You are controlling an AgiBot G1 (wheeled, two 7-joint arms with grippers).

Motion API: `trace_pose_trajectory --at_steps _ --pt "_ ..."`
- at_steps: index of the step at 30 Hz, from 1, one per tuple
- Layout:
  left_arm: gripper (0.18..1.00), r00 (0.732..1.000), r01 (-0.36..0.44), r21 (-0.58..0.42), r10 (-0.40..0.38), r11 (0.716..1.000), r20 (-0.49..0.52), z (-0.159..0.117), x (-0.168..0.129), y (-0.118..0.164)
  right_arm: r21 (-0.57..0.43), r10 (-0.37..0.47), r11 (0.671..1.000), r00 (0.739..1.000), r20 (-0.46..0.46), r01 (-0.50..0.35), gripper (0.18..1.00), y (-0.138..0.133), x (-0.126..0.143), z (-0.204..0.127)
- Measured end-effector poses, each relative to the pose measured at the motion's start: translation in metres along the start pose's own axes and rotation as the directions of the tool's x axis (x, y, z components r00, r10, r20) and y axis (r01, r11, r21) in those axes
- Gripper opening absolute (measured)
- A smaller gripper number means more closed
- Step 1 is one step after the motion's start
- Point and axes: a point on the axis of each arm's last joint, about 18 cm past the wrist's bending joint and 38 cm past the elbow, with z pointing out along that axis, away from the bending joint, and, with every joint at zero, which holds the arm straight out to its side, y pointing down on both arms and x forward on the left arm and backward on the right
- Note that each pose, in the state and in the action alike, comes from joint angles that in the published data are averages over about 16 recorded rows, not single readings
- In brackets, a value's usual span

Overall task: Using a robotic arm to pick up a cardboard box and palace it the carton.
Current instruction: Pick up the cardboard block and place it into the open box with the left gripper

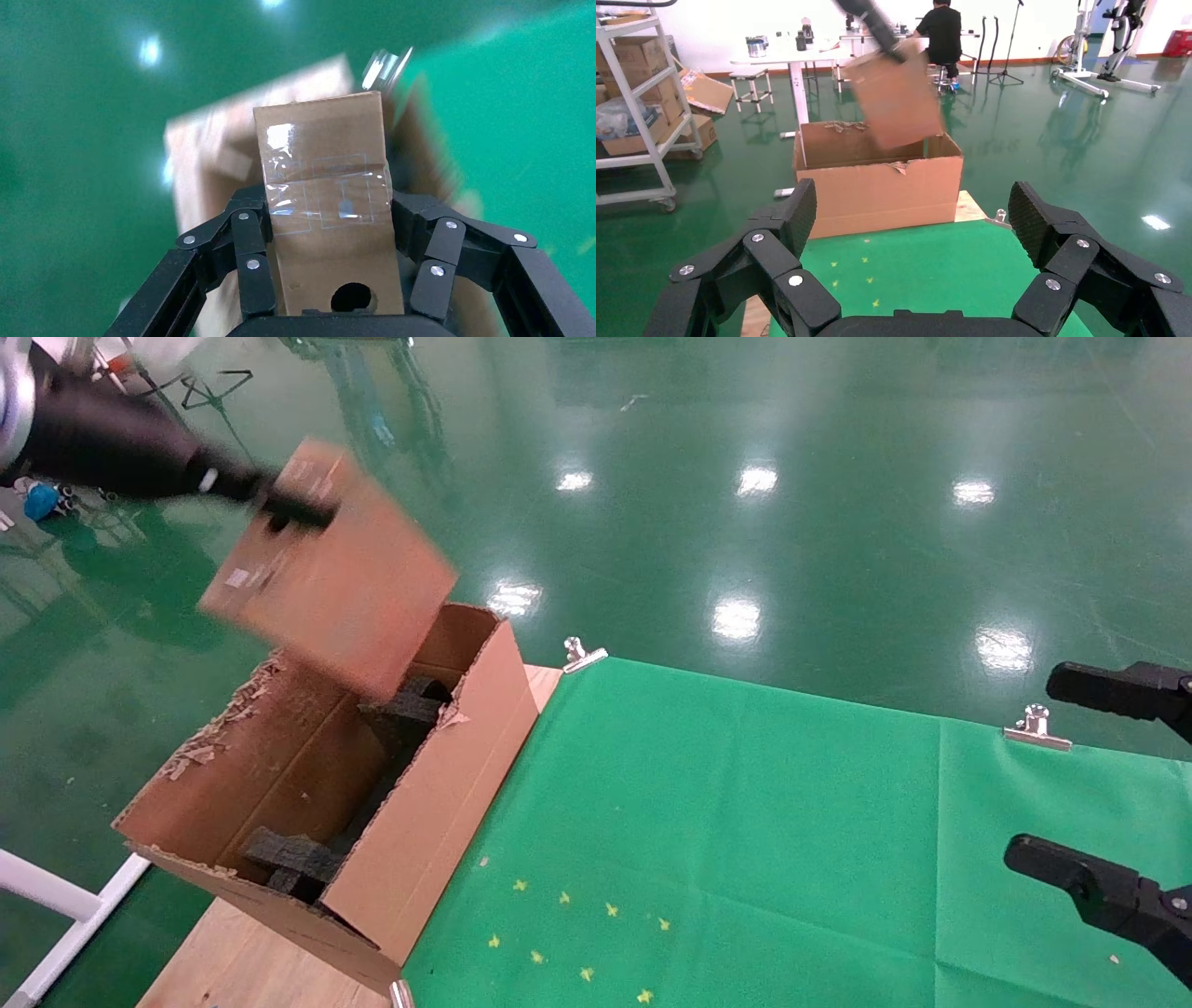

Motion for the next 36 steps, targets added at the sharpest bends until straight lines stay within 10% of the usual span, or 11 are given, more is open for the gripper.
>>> trace_pose_trajectory --at_steps 10,36 --pt "0.415 0.997 0.064 -0.146 -0.058 0.987 0.046 0.031 -0.034 0.073 0.000 0.000 1.000 1.000 0.000 0.000 1.001 0.000 0.000 0.000" --pt "0.401 0.991 0.053 -0.238 -0.021 0.970 0.134 0.096 -0.057 0.131 0.000 0.000 1.000 1.000 0.000 0.000 1.001 0.000 0.000 0.000"
